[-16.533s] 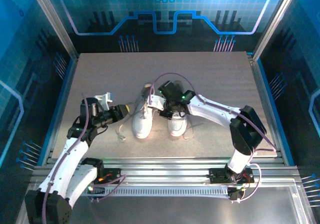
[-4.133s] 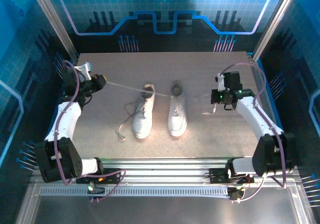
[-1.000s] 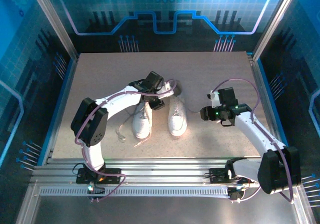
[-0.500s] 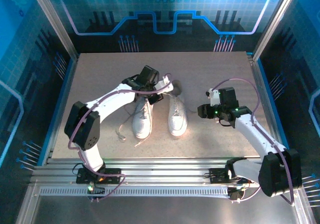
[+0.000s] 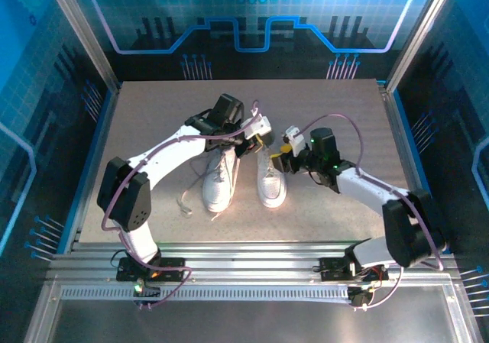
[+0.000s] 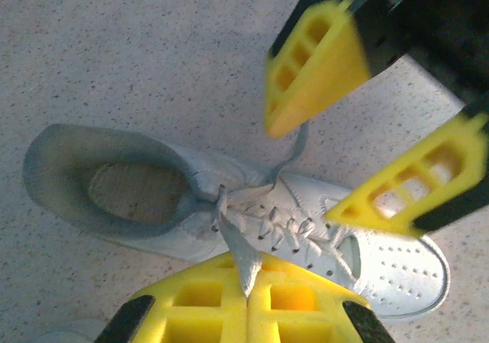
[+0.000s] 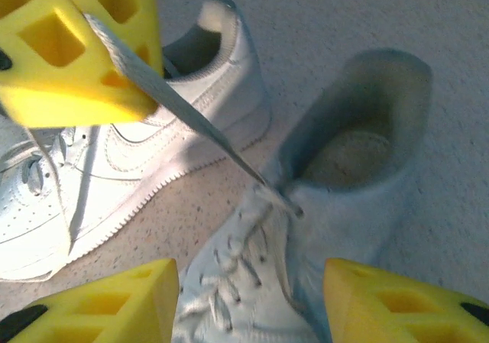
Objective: Tie the shoes
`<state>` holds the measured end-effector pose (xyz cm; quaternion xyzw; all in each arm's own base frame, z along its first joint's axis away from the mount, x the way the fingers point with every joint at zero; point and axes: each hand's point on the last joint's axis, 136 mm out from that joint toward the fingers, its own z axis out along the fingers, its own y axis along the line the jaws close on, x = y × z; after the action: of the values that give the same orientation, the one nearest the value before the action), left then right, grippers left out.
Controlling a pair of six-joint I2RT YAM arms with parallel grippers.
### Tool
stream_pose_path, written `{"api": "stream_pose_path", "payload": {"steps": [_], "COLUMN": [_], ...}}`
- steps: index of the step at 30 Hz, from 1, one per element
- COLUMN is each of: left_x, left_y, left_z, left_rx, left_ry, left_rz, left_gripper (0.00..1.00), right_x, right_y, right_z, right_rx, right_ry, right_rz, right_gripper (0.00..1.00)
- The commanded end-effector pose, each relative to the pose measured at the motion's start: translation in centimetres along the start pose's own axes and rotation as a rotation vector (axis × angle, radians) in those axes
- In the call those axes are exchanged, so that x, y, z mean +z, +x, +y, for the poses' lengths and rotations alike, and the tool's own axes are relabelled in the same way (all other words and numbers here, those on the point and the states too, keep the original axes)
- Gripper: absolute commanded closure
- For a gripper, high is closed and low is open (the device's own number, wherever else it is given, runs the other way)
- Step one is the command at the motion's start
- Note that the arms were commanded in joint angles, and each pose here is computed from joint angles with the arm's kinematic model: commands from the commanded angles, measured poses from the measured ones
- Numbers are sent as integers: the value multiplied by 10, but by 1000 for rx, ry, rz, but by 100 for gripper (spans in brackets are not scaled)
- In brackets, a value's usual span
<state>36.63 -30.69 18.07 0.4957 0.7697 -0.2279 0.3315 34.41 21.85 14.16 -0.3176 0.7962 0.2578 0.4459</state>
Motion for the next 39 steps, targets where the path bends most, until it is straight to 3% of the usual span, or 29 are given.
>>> {"api": "stream_pose_path", "payload": {"steps": [1,9,10,12,15,18,21,29,39], "left_x": [-1,5,5,5,2,-7,-19,-17,19], "left_y": [-22,-20,-20,-19,-19,-20,-16,21,36], "left_z": [-5,-5,-4,-2,1,8,16,6,19], "left_rx": [2,-1,0,0,-9,-38,-69,-12,-102], "left_ry": [54,71,71,65,56,43,29,74,85], "left_rz": [-69,-52,-49,-43,-53,-90,-146,-190,-242], "left_gripper": [100,100,100,99,88,72,63,54,54], "right_x": [14,44,46,48,44,40,39,41,41], "right_y": [-40,-51,-51,-53,-55,-54,-52,-48,-51], "right_z": [7,12,13,11,6,5,6,8,9], "right_rx": [-195,-285,-292,-299,-291,-281,-269,-247,-236], "right_ry": [-20,-30,-33,-22,20,37,33,15,8], "right_rz": [-137,-169,-169,-172,-191,-193,-188,-178,-177], "right_gripper": [47,49,53,75,100,100,100,100,100]}}
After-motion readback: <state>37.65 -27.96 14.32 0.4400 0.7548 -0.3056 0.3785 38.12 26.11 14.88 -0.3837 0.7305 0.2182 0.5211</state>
